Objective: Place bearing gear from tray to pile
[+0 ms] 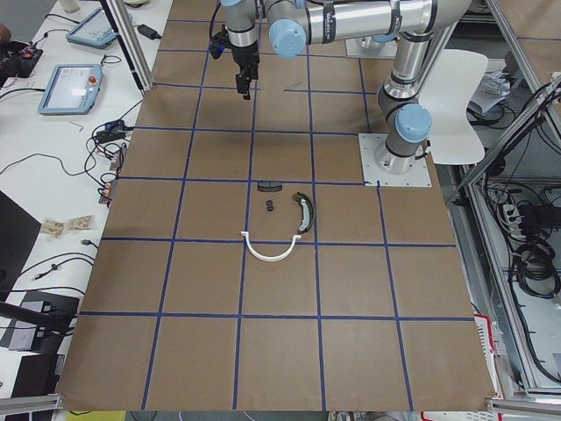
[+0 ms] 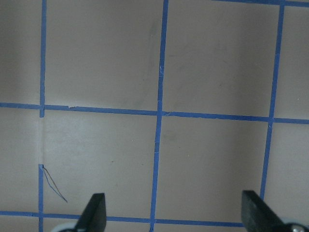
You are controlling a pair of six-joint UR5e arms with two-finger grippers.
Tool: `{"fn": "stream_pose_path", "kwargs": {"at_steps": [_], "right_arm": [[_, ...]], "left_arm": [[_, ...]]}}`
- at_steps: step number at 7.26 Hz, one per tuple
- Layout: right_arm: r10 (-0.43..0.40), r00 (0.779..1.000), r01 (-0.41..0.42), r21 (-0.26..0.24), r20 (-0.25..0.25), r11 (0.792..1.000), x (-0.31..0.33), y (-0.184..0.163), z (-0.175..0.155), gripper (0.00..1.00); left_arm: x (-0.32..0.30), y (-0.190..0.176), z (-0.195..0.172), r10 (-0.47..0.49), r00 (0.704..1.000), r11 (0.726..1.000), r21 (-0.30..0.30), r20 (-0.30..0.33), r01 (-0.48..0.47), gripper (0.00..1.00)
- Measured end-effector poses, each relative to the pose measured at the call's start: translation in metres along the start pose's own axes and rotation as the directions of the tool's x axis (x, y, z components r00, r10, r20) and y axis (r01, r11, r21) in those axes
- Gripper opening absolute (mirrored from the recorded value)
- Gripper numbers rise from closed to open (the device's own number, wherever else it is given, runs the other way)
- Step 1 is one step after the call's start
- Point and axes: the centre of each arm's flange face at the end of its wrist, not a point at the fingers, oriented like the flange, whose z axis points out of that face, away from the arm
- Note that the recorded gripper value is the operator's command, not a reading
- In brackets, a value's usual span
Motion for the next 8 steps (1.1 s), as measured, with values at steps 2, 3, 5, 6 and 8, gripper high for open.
{"fn": "stream_pose_path", "kwargs": {"at_steps": [2, 3, 5, 6, 8], "right_arm": [[0.0, 1.0, 0.0, 0.0, -0.001, 1.0, 0.0, 0.0, 0.0, 1.0], [0.0, 1.0, 0.0, 0.0, 0.0, 1.0, 0.0, 0.0, 0.0, 1.0], [0.0, 1.0, 0.0, 0.001, 0.001, 1.0, 0.001, 0.0, 0.0, 1.0], [0.0, 1.0, 0.0, 0.001, 0.001, 1.0, 0.001, -0.001, 0.0, 1.0], [0.0, 1.0, 0.0, 0.001, 0.001, 1.0, 0.001, -0.001, 0.0, 1.0]], "left_arm": [[0.038, 0.021, -0.022, 0.003, 1.0, 1.0, 0.014, 0.01, -0.003, 1.0], [0.051, 0.026, -0.025, -0.021, 1.0, 1.0, 0.017, 0.008, 0.021, 1.0], [0.071, 0.043, -0.017, -0.053, 0.999, 0.999, 0.007, 0.006, 0.053, 1.0], [0.074, 0.052, -0.008, -0.057, 0.998, 0.998, 0.006, 0.008, 0.057, 1.0], [0.077, 0.06, -0.007, -0.057, 0.998, 0.998, 0.028, 0.016, 0.057, 1.0]]}}
